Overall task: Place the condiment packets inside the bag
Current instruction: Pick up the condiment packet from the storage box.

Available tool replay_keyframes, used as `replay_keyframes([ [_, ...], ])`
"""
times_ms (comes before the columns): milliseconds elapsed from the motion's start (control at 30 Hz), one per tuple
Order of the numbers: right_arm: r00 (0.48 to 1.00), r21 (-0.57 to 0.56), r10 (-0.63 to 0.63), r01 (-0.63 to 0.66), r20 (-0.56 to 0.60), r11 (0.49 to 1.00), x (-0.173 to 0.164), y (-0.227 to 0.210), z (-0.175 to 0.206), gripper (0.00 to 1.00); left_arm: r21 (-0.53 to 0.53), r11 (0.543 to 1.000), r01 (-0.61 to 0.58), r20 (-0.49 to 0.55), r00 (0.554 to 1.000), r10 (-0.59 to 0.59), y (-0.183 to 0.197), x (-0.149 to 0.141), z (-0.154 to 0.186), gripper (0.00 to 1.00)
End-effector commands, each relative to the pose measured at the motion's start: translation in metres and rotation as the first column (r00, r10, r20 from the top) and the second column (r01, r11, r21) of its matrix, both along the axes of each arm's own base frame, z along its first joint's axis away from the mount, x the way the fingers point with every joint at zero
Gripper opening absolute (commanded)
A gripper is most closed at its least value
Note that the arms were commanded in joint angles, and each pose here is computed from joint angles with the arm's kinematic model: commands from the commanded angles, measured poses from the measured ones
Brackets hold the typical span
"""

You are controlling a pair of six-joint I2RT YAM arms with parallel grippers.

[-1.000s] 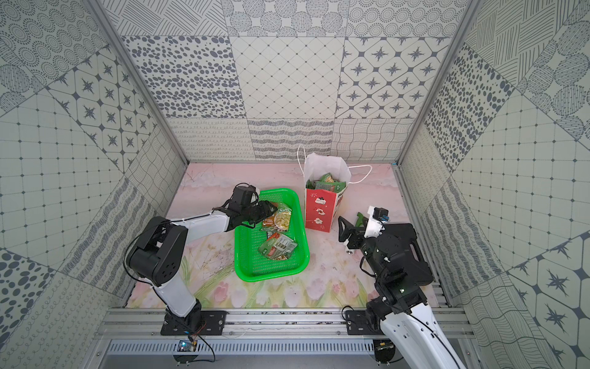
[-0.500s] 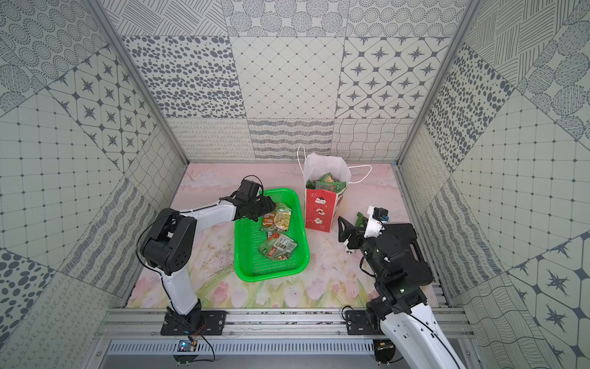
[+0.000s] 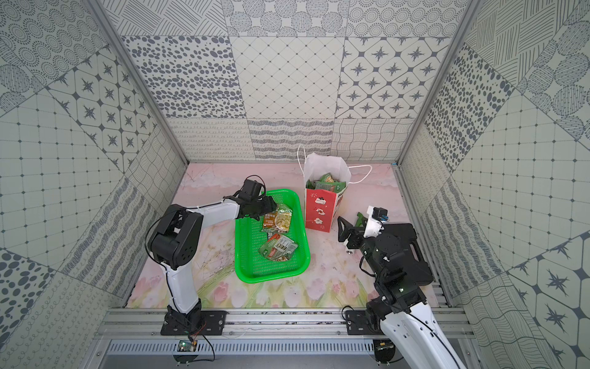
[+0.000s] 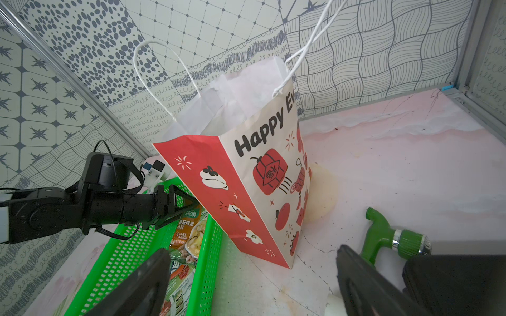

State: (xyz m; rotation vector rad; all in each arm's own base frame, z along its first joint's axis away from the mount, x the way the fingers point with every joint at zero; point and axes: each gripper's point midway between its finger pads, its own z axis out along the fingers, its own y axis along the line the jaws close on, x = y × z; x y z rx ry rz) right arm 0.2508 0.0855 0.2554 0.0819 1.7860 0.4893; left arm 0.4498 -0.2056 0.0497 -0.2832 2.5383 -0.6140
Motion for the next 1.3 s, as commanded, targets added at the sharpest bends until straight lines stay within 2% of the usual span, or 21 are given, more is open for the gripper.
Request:
replay_keyframes([
  [0, 0.999, 0.007, 0.006, -0.006, 0.035, 1.0, 0.003, 0.002, 0.005, 0.97, -0.234, 0.964, 0.122, -0.025, 0.991, -0.132, -0.034, -0.03, 0.021, 0.64],
  [300, 0.999, 0.009, 0.008, -0.008, 0.039, 1.0, 0.002, 0.002, 0.007, 0.97, -0.403, 0.892, 0.208, 0.034, 0.977, -0.212, -0.056, -0.044, 0.055, 0.6],
  [400, 0.999, 0.01, 0.01, -0.01, 0.04, 1.0, 0.002, 0.003, 0.007, 0.97, -0.45, 0.865, 0.221, 0.041, 0.973, -0.227, -0.061, -0.047, 0.059, 0.49],
  [500, 0.999, 0.011, 0.01, -0.011, 0.043, 1.0, 0.001, 0.003, 0.008, 0.97, -0.462, 0.859, 0.223, 0.04, 0.972, -0.231, -0.063, -0.051, 0.06, 0.41],
  [567, 0.999, 0.011, 0.01, -0.01, 0.042, 1.0, 0.001, 0.002, 0.008, 0.97, -0.458, 0.861, 0.219, 0.04, 0.973, -0.227, -0.061, -0.053, 0.06, 0.34],
  [800, 0.999, 0.013, 0.01, -0.01, 0.043, 1.0, 0.001, 0.002, 0.008, 0.97, -0.399, 0.894, 0.205, 0.048, 0.978, -0.203, -0.049, -0.059, 0.068, 0.0],
  [1267, 0.999, 0.012, -0.013, 0.012, 0.03, 1.0, 0.003, -0.001, 0.004, 0.97, -0.266, 0.951, 0.159, 0.231, 0.968, -0.097, -0.02, -0.094, 0.166, 0.0],
])
